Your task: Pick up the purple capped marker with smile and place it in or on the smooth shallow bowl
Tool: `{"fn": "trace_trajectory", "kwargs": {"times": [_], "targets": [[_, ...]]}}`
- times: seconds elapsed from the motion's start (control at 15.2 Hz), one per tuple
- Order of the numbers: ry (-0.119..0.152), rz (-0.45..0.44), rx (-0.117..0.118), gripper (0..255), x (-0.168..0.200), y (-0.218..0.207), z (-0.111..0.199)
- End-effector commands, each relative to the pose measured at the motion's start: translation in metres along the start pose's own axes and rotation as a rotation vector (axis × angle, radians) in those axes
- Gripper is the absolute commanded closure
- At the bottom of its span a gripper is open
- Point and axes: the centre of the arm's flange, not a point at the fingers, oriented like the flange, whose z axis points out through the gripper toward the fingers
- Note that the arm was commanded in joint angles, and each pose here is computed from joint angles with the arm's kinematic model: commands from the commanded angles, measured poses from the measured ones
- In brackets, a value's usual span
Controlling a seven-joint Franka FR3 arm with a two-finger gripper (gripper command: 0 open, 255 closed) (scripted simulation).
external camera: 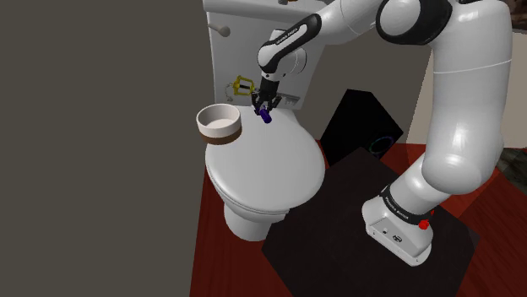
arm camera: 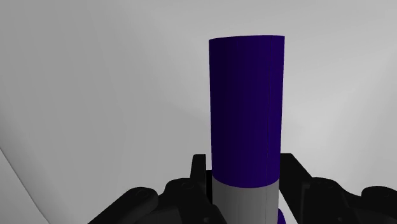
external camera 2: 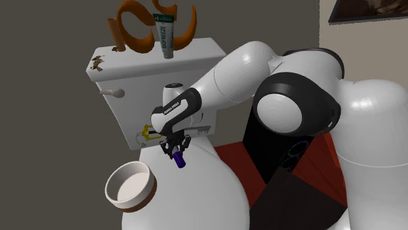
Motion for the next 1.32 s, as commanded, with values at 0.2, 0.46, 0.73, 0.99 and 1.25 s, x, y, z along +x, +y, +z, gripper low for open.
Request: {"fn": "trace_trajectory", "kwargs": {"times": [0.2, 0.46, 0.73, 0.99, 1.25], "targets": [[-0.002, 0.0, 0.0, 255, -0.001, -0.001, -0.01], [-0.002, 0.0, 0.0, 255, -0.004, -0.004, -0.03], [-0.002, 0.0, 0.0, 255, -0.007, -0.007, -0.051], [-0.002, 0.0, 0.0, 255, -0.01, -0.009, -0.072], [-0.002, 0.0, 0.0, 255, -0.013, -0.012, -0.093]]}}
